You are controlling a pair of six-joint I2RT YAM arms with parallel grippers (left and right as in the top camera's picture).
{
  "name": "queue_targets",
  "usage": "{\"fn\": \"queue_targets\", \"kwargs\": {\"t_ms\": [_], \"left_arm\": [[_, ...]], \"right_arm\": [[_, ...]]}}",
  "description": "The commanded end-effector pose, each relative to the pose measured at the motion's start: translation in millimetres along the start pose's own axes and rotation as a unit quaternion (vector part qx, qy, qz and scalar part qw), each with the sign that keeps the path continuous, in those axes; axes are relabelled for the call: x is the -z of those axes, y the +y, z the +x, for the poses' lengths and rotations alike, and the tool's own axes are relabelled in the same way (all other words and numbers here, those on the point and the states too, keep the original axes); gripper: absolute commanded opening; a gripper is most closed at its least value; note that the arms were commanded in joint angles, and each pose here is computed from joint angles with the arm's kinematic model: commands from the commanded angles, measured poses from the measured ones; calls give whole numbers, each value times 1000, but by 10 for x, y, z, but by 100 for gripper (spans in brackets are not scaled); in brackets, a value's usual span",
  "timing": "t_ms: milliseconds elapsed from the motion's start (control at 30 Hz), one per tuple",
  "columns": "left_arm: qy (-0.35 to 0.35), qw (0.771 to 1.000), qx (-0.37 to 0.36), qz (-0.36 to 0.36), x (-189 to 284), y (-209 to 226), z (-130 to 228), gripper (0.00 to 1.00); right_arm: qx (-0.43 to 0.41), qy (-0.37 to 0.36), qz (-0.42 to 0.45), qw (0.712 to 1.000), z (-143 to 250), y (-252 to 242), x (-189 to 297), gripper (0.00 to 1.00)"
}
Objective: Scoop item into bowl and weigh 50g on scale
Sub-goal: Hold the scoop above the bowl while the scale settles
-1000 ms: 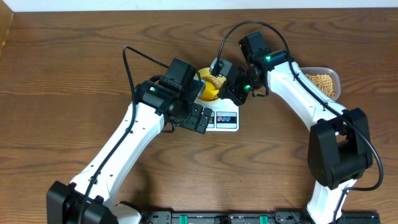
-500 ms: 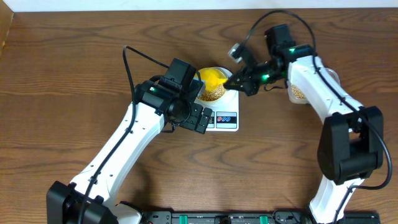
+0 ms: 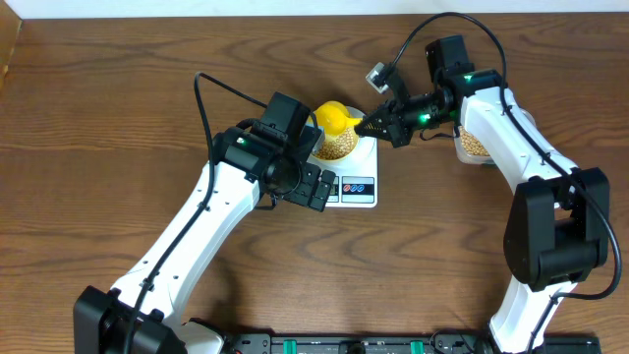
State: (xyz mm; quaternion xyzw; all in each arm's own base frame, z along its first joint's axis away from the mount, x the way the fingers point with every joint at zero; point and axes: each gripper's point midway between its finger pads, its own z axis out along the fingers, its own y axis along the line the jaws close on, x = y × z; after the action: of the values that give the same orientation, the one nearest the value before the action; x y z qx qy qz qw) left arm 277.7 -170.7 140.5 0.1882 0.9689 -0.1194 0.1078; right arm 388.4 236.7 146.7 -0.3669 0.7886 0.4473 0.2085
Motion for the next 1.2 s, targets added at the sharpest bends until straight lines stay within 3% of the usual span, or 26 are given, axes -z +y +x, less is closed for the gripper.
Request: {"fn": "queue_targets", "kwargs": {"t_ms": [0,1167], "left_arm": [[0,1000,5,-7,-7,16,11,98],[0,1000,5,-7,-7,16,11,98]], "right_arm": [[0,-3,3,1000,-13,-19,3,1],[49,52,109,991,42,-254,-198,1]]}}
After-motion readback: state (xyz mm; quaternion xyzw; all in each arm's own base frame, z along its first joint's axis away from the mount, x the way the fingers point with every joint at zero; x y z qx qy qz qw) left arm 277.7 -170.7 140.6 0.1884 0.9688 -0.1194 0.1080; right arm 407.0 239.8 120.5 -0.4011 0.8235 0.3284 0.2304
